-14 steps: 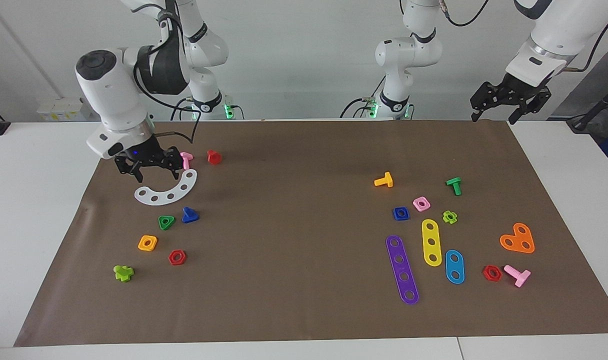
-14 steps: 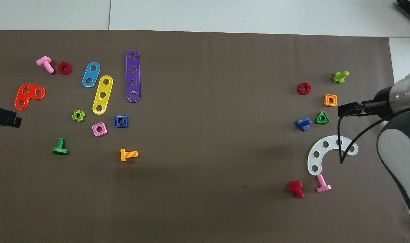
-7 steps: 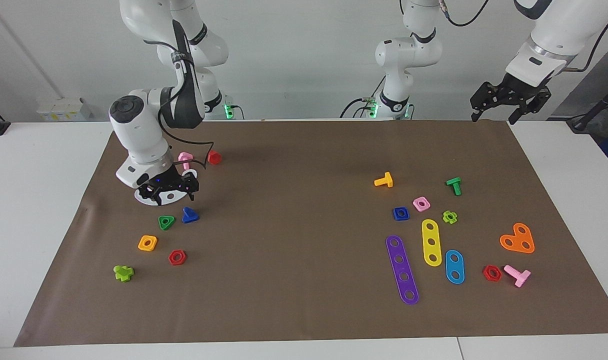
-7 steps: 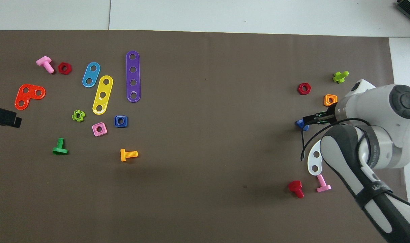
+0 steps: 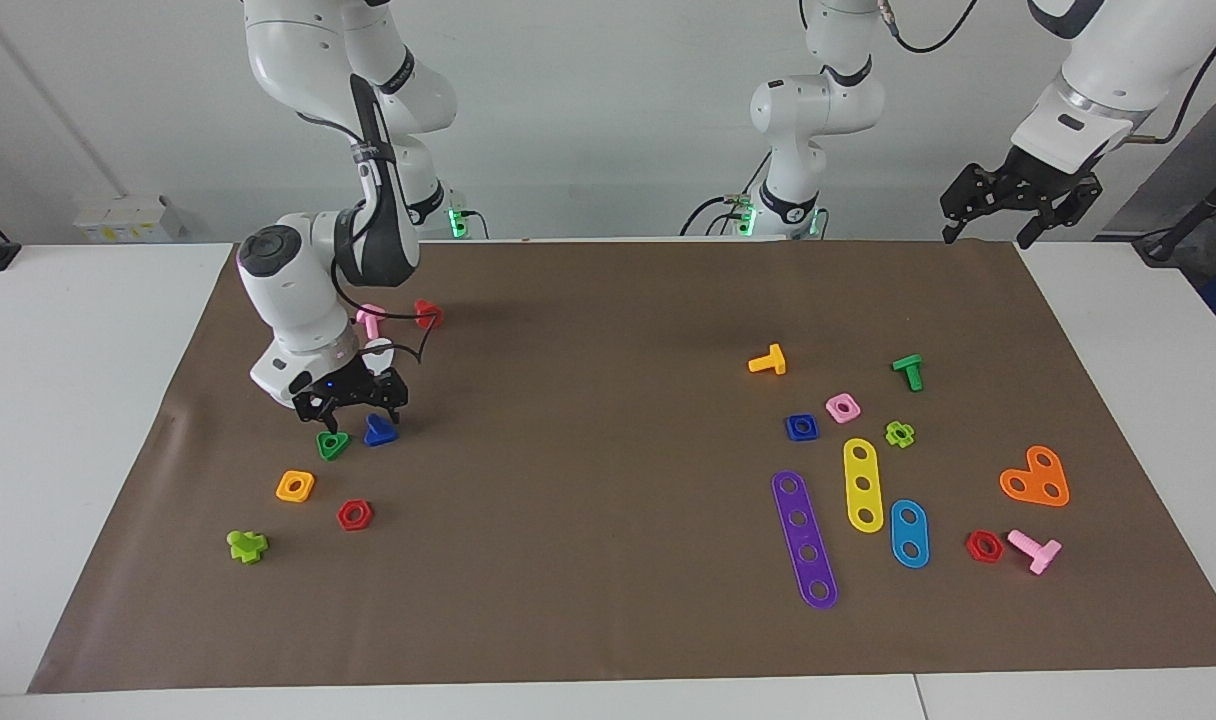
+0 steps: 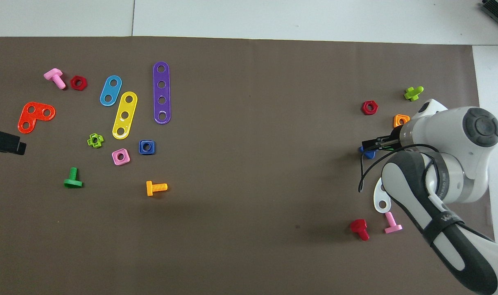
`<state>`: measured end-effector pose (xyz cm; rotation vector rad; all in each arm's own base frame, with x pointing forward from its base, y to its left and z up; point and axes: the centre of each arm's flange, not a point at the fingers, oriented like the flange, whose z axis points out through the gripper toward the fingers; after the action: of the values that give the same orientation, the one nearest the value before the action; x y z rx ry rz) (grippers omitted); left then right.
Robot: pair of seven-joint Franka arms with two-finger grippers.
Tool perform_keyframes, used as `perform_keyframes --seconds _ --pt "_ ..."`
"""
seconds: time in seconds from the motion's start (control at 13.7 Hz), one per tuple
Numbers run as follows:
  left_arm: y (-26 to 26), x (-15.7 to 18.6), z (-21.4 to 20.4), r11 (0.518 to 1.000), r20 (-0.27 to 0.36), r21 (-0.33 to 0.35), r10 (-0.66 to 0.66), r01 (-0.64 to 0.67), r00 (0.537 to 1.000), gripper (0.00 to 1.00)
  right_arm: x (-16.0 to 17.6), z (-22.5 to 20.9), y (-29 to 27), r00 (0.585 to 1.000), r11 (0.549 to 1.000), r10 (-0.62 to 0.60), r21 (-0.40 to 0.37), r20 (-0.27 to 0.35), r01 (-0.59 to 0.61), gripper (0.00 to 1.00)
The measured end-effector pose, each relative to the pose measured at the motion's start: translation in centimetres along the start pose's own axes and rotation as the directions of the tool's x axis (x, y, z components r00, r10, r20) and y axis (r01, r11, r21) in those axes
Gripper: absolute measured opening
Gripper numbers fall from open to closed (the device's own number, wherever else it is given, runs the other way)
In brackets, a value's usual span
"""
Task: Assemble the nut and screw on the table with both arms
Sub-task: 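Close the right gripper on the blue bolt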
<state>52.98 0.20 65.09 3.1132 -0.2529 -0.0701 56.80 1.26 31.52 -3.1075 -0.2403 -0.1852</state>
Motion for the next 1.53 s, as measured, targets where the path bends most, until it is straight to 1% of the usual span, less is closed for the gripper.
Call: perform_keyframes --seconds 0.15,0.29,0.36,0.51,0.66,0.73,0.8,0.88,0.95,1.02,1.09,1.17,1.24,1.31,1.39,1.46,1.53 --pt "0.00 0.00 0.00 1.000 0.000 0.000 0.000 0.000 1.000 1.00 -0.02 0.73 -0.34 1.000 1.000 -0.006 0.001 0.006 0.006 1.00" --pt "0.00 0.00 0.00 1.000 0.000 0.000 0.000 0.000 1.000 1.00 -0.06 0.92 -0.50 1.000 1.000 -0.009 0.002 0.009 0.009 0.94" --pt "0.00 0.00 0.00 1.000 0.000 0.000 0.000 0.000 1.000 1.00 -0.08 0.94 -0.51 1.000 1.000 -0.009 0.002 0.009 0.009 0.94" --pt "0.00 0.00 0.00 1.000 0.000 0.000 0.000 0.000 1.000 1.00 -0.06 0.92 -0.47 1.000 1.000 -0.009 0.001 0.007 0.009 0.89" --pt "0.00 0.00 0.00 1.000 0.000 0.000 0.000 0.000 1.000 1.00 -0.08 0.94 -0.47 1.000 1.000 -0.009 0.001 0.007 0.009 0.80" --pt "0.00 0.00 0.00 1.000 0.000 0.000 0.000 0.000 1.000 1.00 -0.09 0.96 -0.47 1.000 1.000 -0.009 0.001 0.007 0.009 0.80" --pt "0.00 0.00 0.00 1.000 0.000 0.000 0.000 0.000 1.000 1.00 -0.12 0.99 -0.47 1.000 1.000 -0.009 0.001 0.008 0.009 0.73" --pt "0.00 0.00 0.00 1.000 0.000 0.000 0.000 0.000 1.000 1.00 -0.17 1.04 -0.48 1.000 1.000 -0.009 0.001 0.010 0.009 0.63" --pt "0.00 0.00 0.00 1.000 0.000 0.000 0.000 0.000 1.000 1.00 -0.24 1.11 -0.48 1.000 1.000 -0.009 0.002 0.011 0.009 0.54" --pt "0.00 0.00 0.00 1.000 0.000 0.000 0.000 0.000 1.000 1.00 -0.29 1.16 -0.49 1.000 1.000 -0.009 0.002 0.013 0.009 0.54" --pt "0.00 0.00 0.00 1.000 0.000 0.000 0.000 0.000 1.000 1.00 -0.33 1.21 -0.49 1.000 1.000 -0.009 0.002 0.014 0.009 0.48" --pt "0.00 0.00 0.00 1.000 0.000 0.000 0.000 0.000 1.000 1.00 -0.36 1.24 -0.50 1.000 1.000 -0.009 0.002 0.015 0.009 0.48" --pt "0.00 0.00 0.00 1.000 0.000 0.000 0.000 0.000 1.000 1.00 -0.38 1.26 -0.50 1.000 1.000 -0.009 0.002 0.015 0.009 0.45" --pt "0.00 0.00 0.00 1.000 0.000 0.000 0.000 0.000 1.000 1.00 -0.39 1.27 -0.50 1.000 1.000 -0.009 0.002 0.015 0.009 0.45" --pt "0.00 0.00 0.00 1.000 0.000 0.000 0.000 0.000 1.000 1.00 -0.39 1.27 -0.50 1.000 1.000 -0.009 0.002 0.015 0.009 0.41" --pt "0.00 0.00 0.00 1.000 0.000 0.000 0.000 0.000 1.000 1.00 -0.40 1.27 -0.50 1.000 1.000 -0.009 0.002 0.016 0.009 0.41" --pt "0.00 0.00 0.00 1.000 0.000 0.000 0.000 0.000 1.000 1.00 -0.40 1.28 -0.50 1.000 1.000 -0.009 0.002 0.016 0.009 0.34"
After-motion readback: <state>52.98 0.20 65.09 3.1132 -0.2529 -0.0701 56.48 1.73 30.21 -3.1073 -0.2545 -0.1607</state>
